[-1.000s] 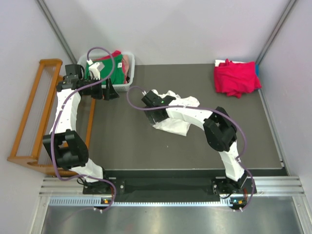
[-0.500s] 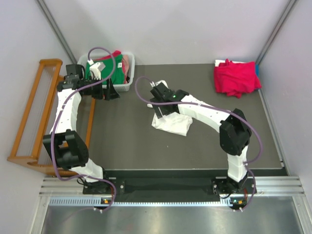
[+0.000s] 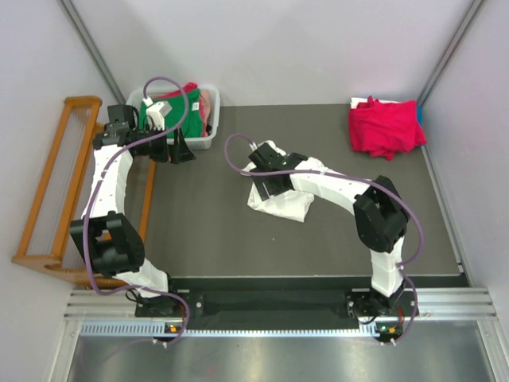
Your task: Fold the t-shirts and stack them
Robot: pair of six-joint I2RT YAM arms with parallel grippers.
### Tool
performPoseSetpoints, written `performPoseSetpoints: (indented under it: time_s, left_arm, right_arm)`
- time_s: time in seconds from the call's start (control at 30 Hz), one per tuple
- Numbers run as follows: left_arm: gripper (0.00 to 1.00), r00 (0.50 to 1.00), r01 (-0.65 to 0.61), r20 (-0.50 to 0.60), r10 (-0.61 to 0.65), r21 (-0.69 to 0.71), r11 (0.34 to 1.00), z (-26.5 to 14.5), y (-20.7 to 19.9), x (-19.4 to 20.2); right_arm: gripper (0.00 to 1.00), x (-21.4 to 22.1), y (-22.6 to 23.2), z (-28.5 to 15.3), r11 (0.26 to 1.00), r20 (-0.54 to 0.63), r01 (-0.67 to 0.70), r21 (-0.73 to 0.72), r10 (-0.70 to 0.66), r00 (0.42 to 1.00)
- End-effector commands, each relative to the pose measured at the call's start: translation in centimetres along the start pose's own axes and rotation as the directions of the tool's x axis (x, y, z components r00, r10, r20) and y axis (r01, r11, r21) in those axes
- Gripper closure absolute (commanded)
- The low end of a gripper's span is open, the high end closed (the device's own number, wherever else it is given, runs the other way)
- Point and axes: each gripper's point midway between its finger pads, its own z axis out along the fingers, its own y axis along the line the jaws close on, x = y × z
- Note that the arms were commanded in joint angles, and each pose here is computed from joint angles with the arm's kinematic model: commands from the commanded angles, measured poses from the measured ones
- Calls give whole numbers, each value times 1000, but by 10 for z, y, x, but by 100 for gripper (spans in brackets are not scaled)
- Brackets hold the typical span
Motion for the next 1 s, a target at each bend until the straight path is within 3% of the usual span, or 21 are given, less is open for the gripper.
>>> performPoseSetpoints:
  time_s: [0.0,0.47,0.67,0.77,0.97]
  left_arm:
    - [2,999,-30,16,29,26,999,-2,-6,-9]
    - [2,1000,-6,-13,7,48,999,5,-9,4]
    - [2,1000,-20,-5,21,52,998,3,-12,1]
    - [2,1000,-19,-6,20,54,998,4,-12,1]
    - [2,1000,-11,-8,12,68,998,5,-16,0]
  right_arm:
    - [25,-11,9,7,1000,19,-20,-22,20,1000]
    - [27,-15,48,34,992,-16,-9,-124,7,1000]
    - [28,16,64,49,990,-85,16,-143,-28,996]
    - [28,12,52,41,995,-65,19,-95,-25,998]
    - [26,-52,-1,7,997,75,-63,-35,66,995]
